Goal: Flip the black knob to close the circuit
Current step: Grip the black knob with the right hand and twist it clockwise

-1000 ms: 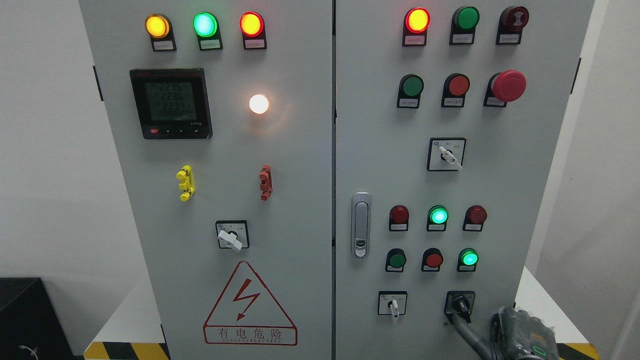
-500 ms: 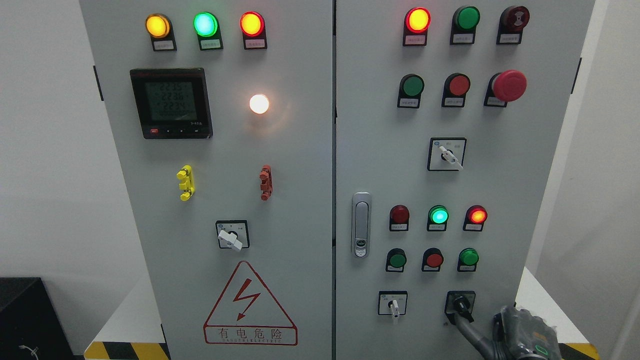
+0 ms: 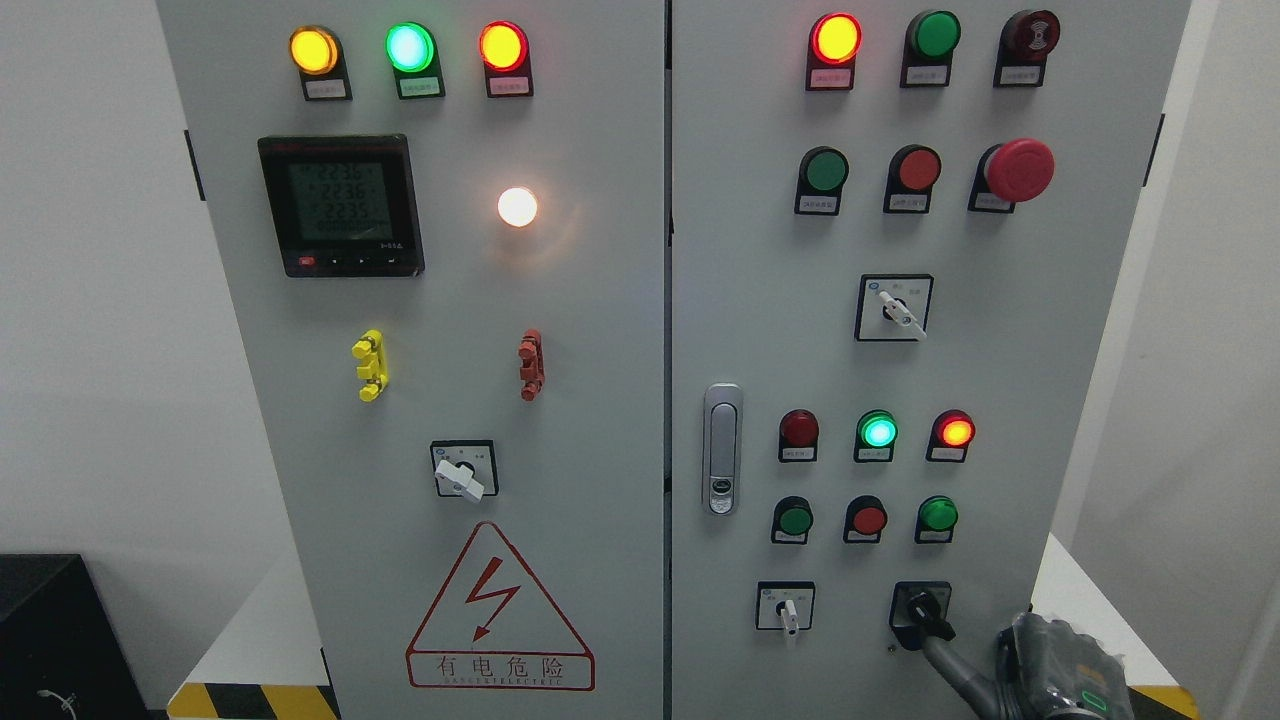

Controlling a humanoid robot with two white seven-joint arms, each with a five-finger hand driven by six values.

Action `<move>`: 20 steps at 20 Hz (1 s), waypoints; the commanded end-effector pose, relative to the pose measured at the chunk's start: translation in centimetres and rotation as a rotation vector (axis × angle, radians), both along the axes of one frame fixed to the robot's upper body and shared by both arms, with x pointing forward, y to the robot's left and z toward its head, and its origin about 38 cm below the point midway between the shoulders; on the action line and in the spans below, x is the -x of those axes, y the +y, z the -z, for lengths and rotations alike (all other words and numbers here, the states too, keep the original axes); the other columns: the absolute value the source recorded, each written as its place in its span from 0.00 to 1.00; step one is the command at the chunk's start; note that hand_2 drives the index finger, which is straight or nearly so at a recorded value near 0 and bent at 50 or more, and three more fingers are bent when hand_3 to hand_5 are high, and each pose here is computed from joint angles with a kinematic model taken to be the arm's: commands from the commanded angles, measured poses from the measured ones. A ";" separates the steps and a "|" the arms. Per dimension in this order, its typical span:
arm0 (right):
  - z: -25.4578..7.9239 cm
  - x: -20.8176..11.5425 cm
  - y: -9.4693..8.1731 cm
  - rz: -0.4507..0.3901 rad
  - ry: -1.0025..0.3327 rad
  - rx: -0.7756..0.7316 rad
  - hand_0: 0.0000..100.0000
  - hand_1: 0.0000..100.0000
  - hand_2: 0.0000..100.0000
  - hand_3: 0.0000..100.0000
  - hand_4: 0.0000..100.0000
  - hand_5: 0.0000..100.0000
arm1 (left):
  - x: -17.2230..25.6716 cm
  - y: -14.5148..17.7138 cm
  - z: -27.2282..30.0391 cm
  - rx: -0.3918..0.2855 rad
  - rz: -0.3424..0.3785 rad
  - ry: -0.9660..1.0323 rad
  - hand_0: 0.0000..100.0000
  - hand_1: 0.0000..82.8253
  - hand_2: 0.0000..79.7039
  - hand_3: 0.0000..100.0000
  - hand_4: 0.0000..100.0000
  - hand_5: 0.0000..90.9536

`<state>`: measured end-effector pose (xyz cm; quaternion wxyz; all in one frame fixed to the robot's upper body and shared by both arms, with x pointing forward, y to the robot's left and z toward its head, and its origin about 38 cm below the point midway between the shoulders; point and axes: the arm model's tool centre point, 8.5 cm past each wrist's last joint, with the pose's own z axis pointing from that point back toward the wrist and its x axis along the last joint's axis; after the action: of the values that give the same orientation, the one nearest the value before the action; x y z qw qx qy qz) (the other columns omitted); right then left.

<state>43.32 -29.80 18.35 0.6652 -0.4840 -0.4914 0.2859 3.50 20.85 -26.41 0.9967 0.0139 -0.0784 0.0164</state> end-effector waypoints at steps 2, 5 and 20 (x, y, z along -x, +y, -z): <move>-0.7 0.0 -1.0 0.000 -0.016 0.014 0.00 0.03 0.89 1.00 0.89 0.89 | 1.4 0.0 0.1 0.000 -0.002 0.022 0.12 0.67 0.00 0.00 0.00 0.00; -0.8 -0.1 -0.7 -0.010 -0.020 0.004 0.00 0.03 0.89 1.00 0.90 0.89 | 1.4 0.0 0.1 0.000 -0.002 0.022 0.12 0.67 0.00 0.00 0.00 0.00; -1.0 0.2 -0.4 -0.020 -0.034 0.005 0.00 0.03 0.89 1.00 0.90 0.89 | 1.4 0.0 0.1 0.000 -0.002 0.020 0.12 0.67 0.00 0.00 0.00 0.00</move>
<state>43.38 -30.22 19.00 0.6598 -0.4807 -0.5015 0.2865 3.49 20.85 -26.41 0.9967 0.0139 -0.0783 0.0164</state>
